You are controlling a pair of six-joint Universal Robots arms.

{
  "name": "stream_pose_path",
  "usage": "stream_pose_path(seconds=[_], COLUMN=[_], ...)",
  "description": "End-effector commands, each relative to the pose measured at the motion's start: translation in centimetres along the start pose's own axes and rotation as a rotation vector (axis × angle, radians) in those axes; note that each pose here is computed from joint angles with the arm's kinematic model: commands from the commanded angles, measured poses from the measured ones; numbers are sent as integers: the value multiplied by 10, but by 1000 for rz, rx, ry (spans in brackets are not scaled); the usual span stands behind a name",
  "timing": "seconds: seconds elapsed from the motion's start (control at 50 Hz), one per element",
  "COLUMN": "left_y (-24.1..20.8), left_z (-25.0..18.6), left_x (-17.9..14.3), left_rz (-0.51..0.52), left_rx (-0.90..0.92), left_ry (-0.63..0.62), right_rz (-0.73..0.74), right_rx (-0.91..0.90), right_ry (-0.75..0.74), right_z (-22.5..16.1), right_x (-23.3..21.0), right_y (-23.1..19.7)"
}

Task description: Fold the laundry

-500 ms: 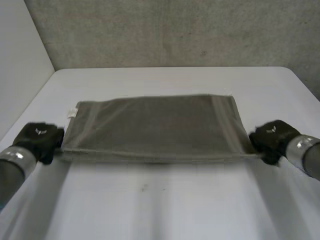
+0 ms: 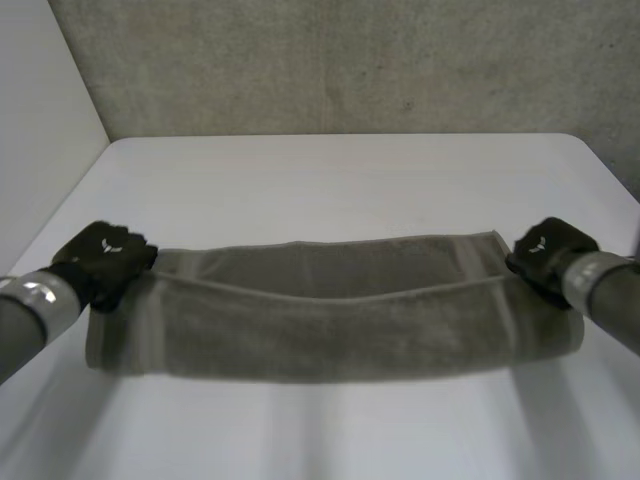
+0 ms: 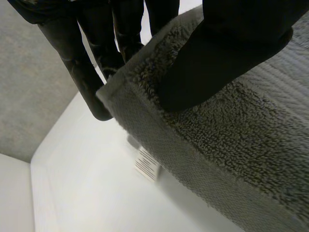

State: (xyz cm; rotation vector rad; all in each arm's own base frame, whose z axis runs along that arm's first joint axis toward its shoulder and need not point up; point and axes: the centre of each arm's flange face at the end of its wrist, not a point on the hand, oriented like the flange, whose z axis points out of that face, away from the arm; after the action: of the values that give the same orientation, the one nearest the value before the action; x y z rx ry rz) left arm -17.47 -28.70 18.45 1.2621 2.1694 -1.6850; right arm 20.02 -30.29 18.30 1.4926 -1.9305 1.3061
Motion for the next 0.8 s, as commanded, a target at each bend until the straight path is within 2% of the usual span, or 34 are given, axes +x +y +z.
stream_pose_path(seconds=[0.02,0.1,0.22,0.46,0.58,0.62,0.64,0.68,0.72,0.74,0.78,0.8], left_y=[-1,-2,10,7,-24,-43,-43,-53,-69,-69,-79,-79], left_z=[60,90,113,115,102,90,90,82,63,63,44,44], left_x=[-12,-15,-17,2,-16,-29,-29,-35,-45,-45,-49,-49], left_rz=[19,38,36,46,55,17,17,-18,-102,-102,-190,-190], left_rx=[17,46,14,19,101,153,153,180,228,228,264,265], left_ry=[-93,-127,-158,-120,-183,-223,-223,-238,-260,-260,-268,-268], right_rz=[-27,-33,-28,-35,44,142,143,190,297,297,356,356], right_rx=[39,133,206,243,243,264,264,287,343,343,387,387], right_ry=[146,280,403,400,459,478,478,481,461,461,377,376], right_z=[59,87,103,115,96,75,75,64,41,41,21,21], right_x=[-2,7,20,-1,23,36,36,42,49,49,46,46], right_y=[-14,-28,-37,-46,-50,-54,-54,-57,-64,-64,-68,-68])
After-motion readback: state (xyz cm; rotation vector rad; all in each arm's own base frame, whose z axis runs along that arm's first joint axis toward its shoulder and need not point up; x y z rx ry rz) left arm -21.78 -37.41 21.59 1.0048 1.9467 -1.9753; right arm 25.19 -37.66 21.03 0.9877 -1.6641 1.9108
